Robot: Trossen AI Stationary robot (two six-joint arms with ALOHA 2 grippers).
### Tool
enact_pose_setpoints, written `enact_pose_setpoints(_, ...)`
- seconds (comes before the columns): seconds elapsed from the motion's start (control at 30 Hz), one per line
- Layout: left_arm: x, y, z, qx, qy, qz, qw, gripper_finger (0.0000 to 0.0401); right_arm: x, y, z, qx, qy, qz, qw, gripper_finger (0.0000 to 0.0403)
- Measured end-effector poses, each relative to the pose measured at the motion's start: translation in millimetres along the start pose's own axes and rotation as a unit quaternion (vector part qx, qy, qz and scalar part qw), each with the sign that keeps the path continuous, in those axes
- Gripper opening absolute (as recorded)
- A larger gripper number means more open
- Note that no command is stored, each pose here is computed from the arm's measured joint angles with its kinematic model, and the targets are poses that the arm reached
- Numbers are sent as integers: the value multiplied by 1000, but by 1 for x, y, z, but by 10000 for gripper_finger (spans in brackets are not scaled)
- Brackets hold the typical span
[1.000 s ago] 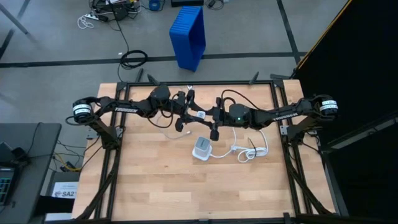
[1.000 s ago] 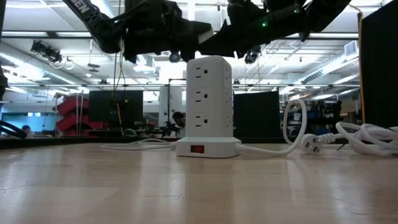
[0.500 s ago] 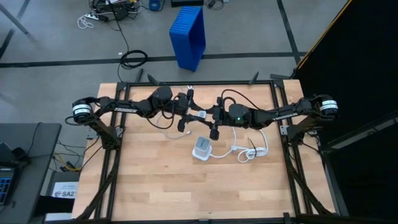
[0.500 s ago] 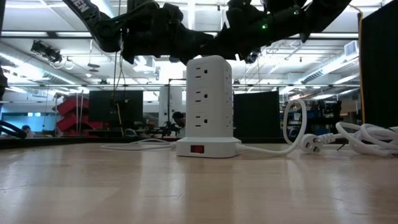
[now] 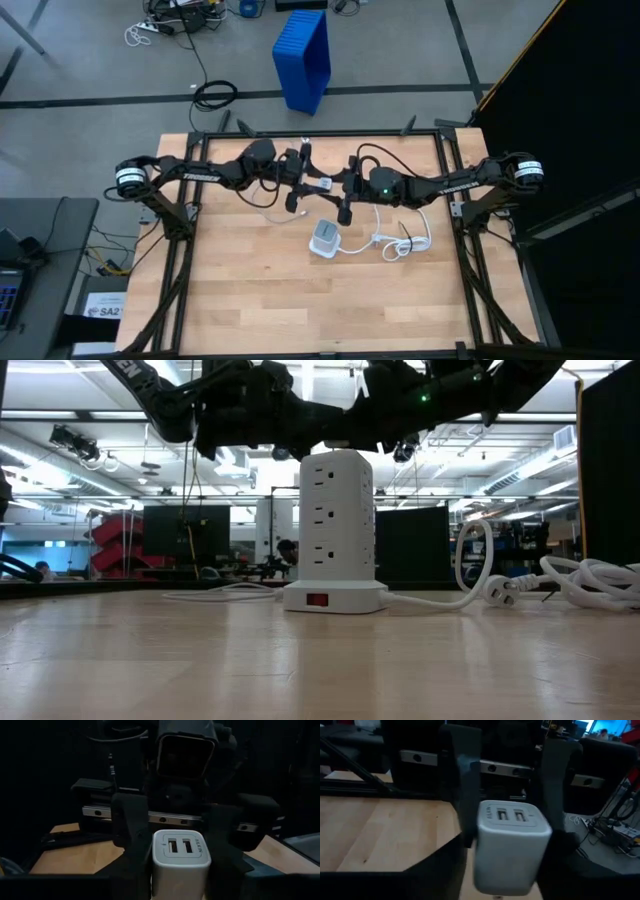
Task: Plug in charger
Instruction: Insert the white charger cable into the white charger adapter
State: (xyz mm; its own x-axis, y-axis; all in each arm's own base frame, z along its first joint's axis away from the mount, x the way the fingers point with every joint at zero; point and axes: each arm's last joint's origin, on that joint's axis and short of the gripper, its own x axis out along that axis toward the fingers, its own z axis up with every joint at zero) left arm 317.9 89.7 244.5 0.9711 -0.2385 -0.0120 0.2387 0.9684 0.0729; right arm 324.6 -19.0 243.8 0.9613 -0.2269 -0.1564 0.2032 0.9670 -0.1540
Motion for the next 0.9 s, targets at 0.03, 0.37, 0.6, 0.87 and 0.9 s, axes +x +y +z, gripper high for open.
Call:
enact_pose_setpoints(0.03,0,0,0,2,1,-1,1000,129,0,0,0,0,1,0,1000,111)
enact_pose_setpoints(0.37,-12,3,10,-29,10,1,1000,229,-6,-3,2,-30,25,-24,999,112)
enact_pose_setpoints(0.6,-47,1,39,-23,32,31,999,285,-18,-7,12,-35,30,-41,998,112)
enact_pose_setpoints(0.87,-56,-14,1,-90,235,88,964,276,-19,-13,8,-39,53,-56,996,112)
enact_pose_setpoints(0.9,-56,-15,-8,-99,263,105,954,273,-18,-14,8,-39,55,-57,996,112)
